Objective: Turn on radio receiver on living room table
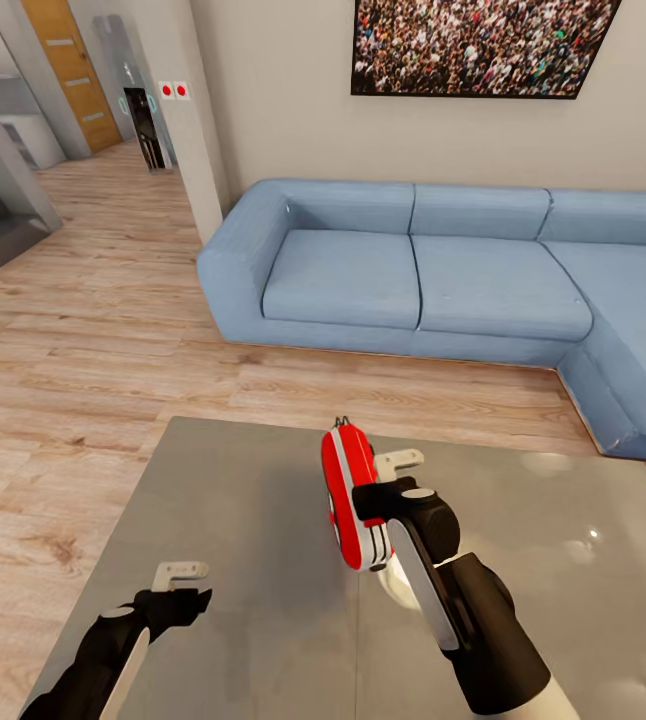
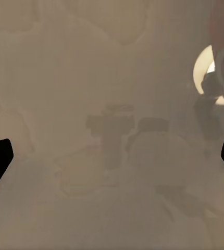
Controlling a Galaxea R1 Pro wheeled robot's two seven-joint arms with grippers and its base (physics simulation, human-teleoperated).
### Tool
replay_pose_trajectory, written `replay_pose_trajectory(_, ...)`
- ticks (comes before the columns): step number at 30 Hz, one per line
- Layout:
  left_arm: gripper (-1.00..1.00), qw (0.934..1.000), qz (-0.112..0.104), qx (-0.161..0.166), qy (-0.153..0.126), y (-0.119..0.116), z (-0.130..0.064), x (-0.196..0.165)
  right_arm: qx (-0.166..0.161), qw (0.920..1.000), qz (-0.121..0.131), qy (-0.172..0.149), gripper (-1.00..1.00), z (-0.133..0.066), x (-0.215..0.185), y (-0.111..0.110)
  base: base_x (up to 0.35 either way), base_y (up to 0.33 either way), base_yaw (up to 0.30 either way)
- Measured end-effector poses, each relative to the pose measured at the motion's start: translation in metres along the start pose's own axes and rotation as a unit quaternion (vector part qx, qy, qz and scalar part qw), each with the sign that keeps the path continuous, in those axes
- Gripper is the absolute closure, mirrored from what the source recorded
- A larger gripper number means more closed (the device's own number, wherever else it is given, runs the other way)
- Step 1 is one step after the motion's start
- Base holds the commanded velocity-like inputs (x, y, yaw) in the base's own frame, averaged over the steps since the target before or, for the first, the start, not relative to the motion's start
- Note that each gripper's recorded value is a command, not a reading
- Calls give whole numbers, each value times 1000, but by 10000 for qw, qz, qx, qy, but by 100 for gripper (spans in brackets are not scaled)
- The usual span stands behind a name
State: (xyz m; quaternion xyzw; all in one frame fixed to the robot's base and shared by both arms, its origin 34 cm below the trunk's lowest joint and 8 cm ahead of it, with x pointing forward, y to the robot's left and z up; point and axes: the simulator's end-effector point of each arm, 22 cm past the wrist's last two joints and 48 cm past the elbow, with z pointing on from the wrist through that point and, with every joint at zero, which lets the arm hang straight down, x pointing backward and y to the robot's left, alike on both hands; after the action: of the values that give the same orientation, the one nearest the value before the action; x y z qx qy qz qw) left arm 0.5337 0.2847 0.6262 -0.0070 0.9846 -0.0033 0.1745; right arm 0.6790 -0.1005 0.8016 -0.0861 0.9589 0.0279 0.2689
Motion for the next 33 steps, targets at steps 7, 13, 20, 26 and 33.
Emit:
replay_pose_trajectory(7, -100, 10000, 1, 71, -22, -3, -1, -2, -29, 10000, 8, 3, 100, 0, 0, 1, 0, 0, 0)
replay_pose_trajectory(13, -100, 9997, 7, 246, -74, -11, -3, -6, -28, 10000, 11, 5, 100, 0, 0, 1, 0, 0, 0)
replay_pose_trajectory(20, -100, 9962, -59, 836, -235, -37, -10, -20, -455, 9989, -91, 38, 100, 2, 6, 11, 0, 0, 0)
replay_pose_trajectory(26, -100, 9869, -114, 1568, -364, -68, -22, -31, -1069, 9922, -565, 292, 100, 6, 36, -17, 0, 0, 0)
replay_pose_trajectory(33, -100, 9685, 10, 2396, -678, -104, -49, -56, -1250, 9893, -664, 368, 100, 4, 44, -23, 0, 0, 0)
